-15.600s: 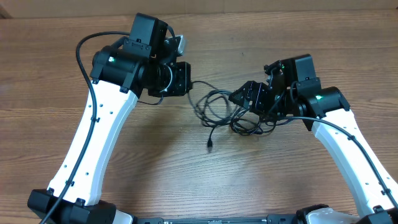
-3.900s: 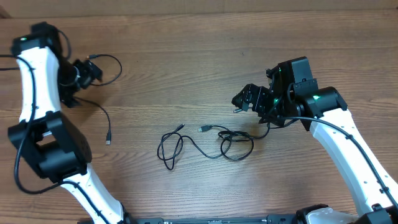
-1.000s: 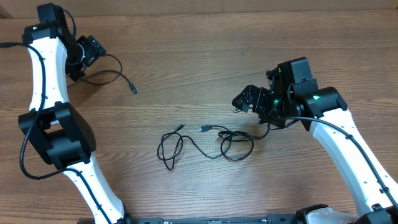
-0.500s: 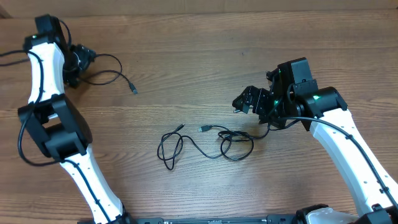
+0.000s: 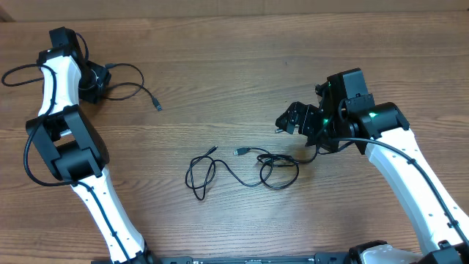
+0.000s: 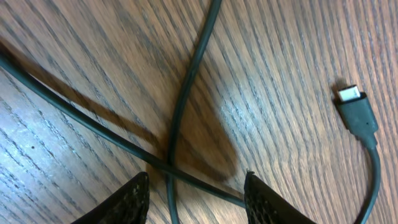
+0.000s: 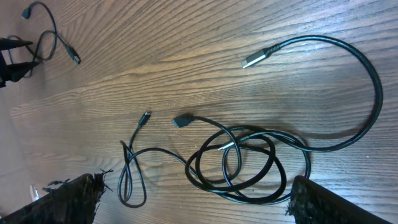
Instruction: Untangle cables
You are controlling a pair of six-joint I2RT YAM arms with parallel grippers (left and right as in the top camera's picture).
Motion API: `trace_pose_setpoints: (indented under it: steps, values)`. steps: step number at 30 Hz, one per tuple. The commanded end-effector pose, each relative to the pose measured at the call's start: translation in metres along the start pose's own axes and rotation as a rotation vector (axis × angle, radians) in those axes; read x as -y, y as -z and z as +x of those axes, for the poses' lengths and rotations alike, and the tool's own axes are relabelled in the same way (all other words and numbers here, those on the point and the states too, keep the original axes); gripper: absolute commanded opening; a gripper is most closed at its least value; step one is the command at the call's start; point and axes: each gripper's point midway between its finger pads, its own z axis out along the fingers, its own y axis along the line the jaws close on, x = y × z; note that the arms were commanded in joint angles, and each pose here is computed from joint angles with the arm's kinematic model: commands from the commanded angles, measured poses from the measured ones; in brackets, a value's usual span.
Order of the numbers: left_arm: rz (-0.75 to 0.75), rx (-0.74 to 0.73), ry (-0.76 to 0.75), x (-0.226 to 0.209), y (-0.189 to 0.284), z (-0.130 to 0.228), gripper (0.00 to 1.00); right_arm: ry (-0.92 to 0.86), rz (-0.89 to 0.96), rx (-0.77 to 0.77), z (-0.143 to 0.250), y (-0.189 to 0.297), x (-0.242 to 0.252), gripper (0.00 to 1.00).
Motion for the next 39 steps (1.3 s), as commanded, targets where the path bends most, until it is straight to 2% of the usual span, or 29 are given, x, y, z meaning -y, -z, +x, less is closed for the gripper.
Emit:
trace_pose_setpoints:
  steps: [1, 4, 8, 15, 16, 17, 23, 26, 33, 38, 39]
  values:
    - [-0.063, 0.037, 0.013, -0.015, -0.011, -0.009, 0.49, 0.005, 0.022, -0.002, 0.001, -0.003, 0.004, 0.97]
    - [-0.106, 0.067, -0.002, -0.023, -0.014, -0.014, 0.47, 0.001, 0.027, -0.011, 0.003, -0.004, 0.006, 0.97]
    - [-0.133, 0.068, -0.004, -0.03, -0.022, -0.014, 0.33, -0.004, 0.033, -0.019, 0.006, -0.006, 0.009, 0.97]
    - [-0.09, 0.046, -0.046, -0.024, -0.045, -0.013, 0.18, -0.012, 0.043, -0.036, 0.011, -0.01, 0.015, 0.97]
    - [-0.086, 0.053, -0.052, -0.022, -0.045, -0.015, 0.14, -0.013, 0.045, -0.038, 0.012, -0.011, 0.015, 0.97]
    - [-0.07, 0.069, -0.072, -0.019, -0.045, -0.019, 0.05, -0.013, 0.046, -0.039, 0.012, -0.011, 0.016, 0.97]
    - [0.005, 0.104, -0.071, -0.013, -0.043, -0.041, 0.04, -0.013, 0.045, -0.038, 0.012, -0.011, 0.016, 0.97]
    - [0.099, 0.106, -0.035, -0.005, -0.03, -0.061, 0.04, -0.013, 0.045, -0.038, 0.012, -0.011, 0.016, 0.97]
    - [0.377, 0.169, 0.125, 0.019, 0.05, -0.134, 0.04, -0.009, 0.04, -0.03, 0.01, -0.011, 0.014, 0.97]
    - [0.54, 0.211, 0.197, 0.029, 0.108, -0.169, 0.04, -0.004, 0.032, -0.018, 0.007, -0.011, 0.012, 0.97]
    - [0.553, 0.209, 0.194, 0.03, 0.112, -0.17, 0.13, -0.004, 0.032, -0.018, 0.007, -0.011, 0.012, 0.97]
